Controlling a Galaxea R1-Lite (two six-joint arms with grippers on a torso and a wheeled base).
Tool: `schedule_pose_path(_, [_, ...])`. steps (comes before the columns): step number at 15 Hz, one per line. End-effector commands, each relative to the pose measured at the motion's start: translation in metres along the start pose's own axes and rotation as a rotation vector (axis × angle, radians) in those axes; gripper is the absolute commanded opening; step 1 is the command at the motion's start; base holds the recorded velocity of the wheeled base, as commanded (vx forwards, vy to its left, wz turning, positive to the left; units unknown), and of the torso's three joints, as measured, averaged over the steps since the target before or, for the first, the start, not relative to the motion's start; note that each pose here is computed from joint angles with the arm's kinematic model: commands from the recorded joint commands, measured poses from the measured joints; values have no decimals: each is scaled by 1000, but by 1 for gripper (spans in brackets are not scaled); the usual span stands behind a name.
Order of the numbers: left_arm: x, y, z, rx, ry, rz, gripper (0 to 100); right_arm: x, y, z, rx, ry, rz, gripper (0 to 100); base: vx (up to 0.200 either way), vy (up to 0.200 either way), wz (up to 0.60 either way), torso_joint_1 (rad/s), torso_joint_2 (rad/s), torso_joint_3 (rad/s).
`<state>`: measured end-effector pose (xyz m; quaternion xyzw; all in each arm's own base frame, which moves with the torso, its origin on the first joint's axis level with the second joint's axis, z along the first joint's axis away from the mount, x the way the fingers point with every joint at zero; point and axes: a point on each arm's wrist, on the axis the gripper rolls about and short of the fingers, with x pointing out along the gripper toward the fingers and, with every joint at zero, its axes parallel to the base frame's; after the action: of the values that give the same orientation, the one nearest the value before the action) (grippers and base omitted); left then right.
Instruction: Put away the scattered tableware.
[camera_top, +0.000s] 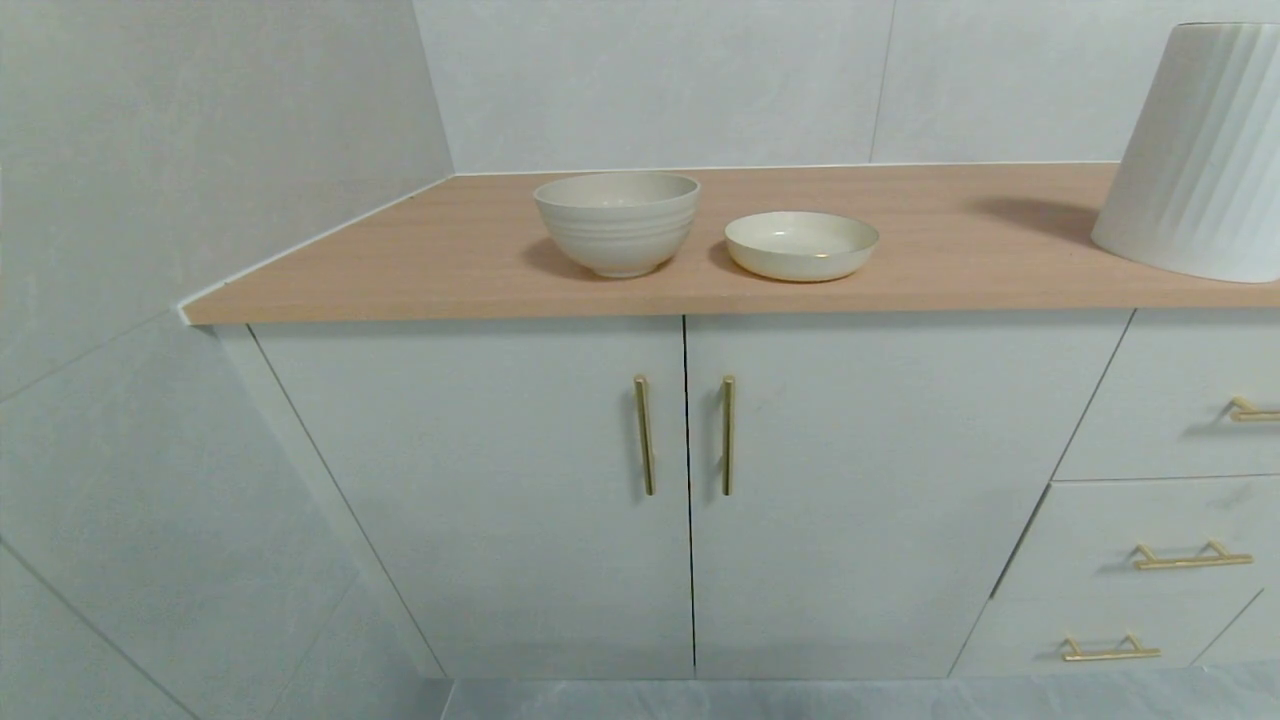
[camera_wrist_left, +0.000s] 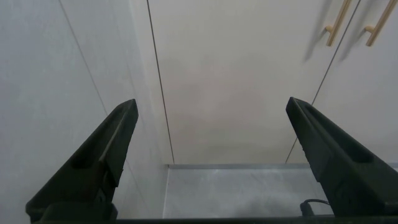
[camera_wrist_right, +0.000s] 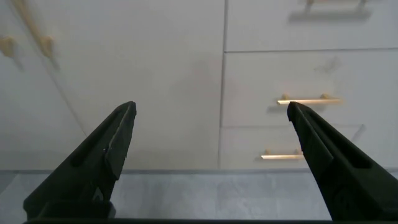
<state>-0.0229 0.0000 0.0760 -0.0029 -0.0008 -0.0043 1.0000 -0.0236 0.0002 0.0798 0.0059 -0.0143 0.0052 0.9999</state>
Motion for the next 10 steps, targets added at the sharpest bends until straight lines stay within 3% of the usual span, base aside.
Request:
schedule_pose_path(1, [0, 0, 0, 0, 0, -1, 100, -5, 2, 22, 6, -73, 81, 100, 0, 0, 0, 0, 0, 0])
schedule_pose_path(3, [0, 0, 0, 0, 0, -1, 100, 4, 5, 29, 18, 89, 212, 100, 0, 0, 0, 0, 0, 0])
schedule_pose_path(6, [0, 0, 0, 0, 0, -1, 100, 32, 6, 51, 55, 285, 265, 100, 0, 0, 0, 0, 0, 0])
schedule_pose_path(8, [0, 0, 0, 0, 0, -1, 100, 49, 7, 53, 39, 370, 316, 100, 0, 0, 0, 0, 0, 0])
schedule_pose_path(10, [0, 0, 0, 0, 0, -1, 100, 69, 15, 59, 8, 393, 461, 100, 0, 0, 0, 0, 0, 0])
